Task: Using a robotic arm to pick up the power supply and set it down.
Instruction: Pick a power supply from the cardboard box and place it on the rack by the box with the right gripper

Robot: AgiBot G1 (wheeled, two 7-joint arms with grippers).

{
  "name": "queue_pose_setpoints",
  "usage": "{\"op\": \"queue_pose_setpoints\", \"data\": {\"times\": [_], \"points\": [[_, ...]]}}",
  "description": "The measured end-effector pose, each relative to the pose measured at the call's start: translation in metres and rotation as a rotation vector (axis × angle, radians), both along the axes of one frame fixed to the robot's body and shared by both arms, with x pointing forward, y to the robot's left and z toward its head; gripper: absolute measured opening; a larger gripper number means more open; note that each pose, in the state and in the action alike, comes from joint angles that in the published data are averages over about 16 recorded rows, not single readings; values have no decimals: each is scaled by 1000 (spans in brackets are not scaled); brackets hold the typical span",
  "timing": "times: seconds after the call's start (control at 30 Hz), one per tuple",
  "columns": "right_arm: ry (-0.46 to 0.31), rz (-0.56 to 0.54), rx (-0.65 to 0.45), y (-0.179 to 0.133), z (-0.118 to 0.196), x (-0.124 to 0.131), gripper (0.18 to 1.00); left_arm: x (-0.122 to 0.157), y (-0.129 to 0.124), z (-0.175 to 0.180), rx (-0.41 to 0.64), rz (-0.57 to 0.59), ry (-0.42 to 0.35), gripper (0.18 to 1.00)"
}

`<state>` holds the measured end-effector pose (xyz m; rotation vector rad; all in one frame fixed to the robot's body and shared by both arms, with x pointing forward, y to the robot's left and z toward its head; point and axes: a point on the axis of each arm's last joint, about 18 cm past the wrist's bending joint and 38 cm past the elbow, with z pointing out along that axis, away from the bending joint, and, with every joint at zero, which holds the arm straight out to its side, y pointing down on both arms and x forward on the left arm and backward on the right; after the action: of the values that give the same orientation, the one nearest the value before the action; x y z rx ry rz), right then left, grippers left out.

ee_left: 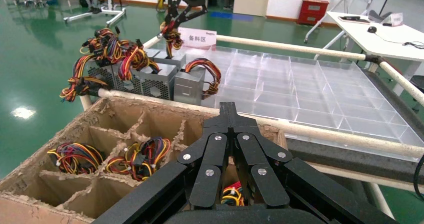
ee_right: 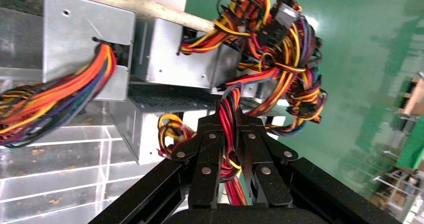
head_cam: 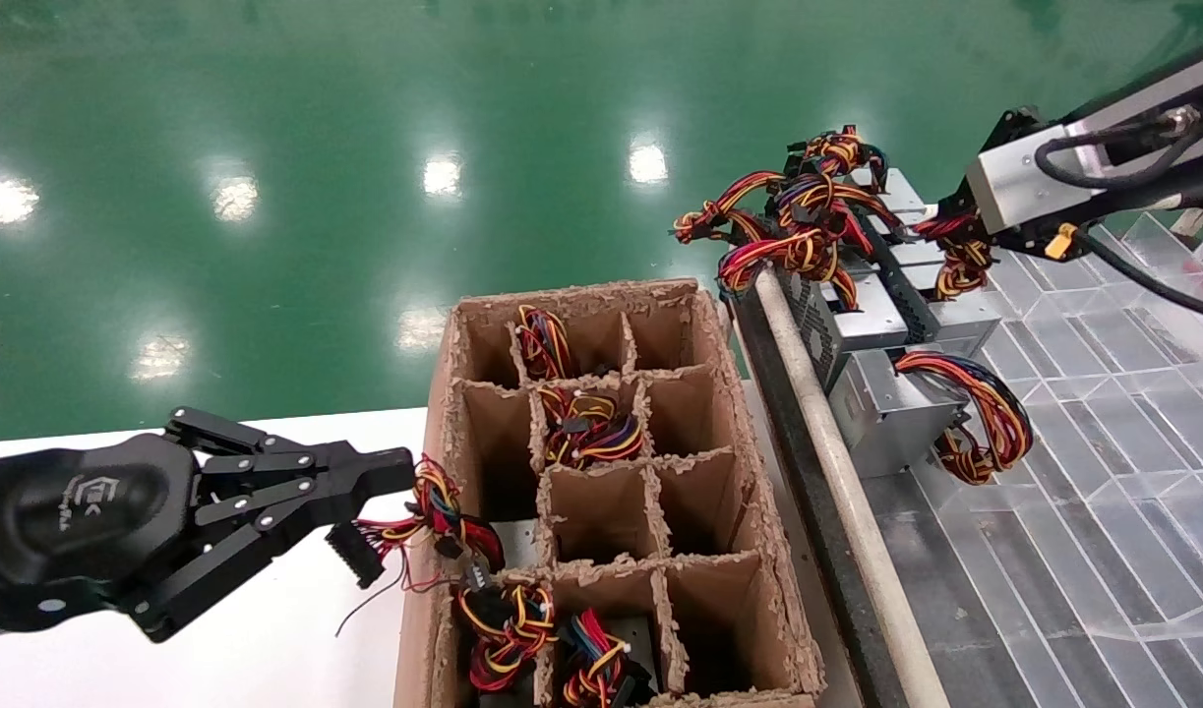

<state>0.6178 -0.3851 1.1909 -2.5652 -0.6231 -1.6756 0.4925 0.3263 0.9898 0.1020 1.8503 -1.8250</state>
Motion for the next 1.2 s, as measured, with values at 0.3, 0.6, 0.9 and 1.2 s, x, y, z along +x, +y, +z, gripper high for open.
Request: {"op": "queue_pose_setpoints", "data": {"times": [0.3, 0.6, 0.9, 1.2], "points": [[15, 2, 4, 5, -3, 2, 208, 0, 0, 0, 0, 0, 0, 191], [7, 14, 8, 12, 2, 2, 229, 0, 0, 0, 0, 0, 0, 191], [0, 65, 41, 23, 11, -6, 313, 0, 0, 0, 0, 0, 0, 191], [6, 185, 104, 45, 22, -23, 482, 0, 0, 0, 0, 0, 0, 191]]}}
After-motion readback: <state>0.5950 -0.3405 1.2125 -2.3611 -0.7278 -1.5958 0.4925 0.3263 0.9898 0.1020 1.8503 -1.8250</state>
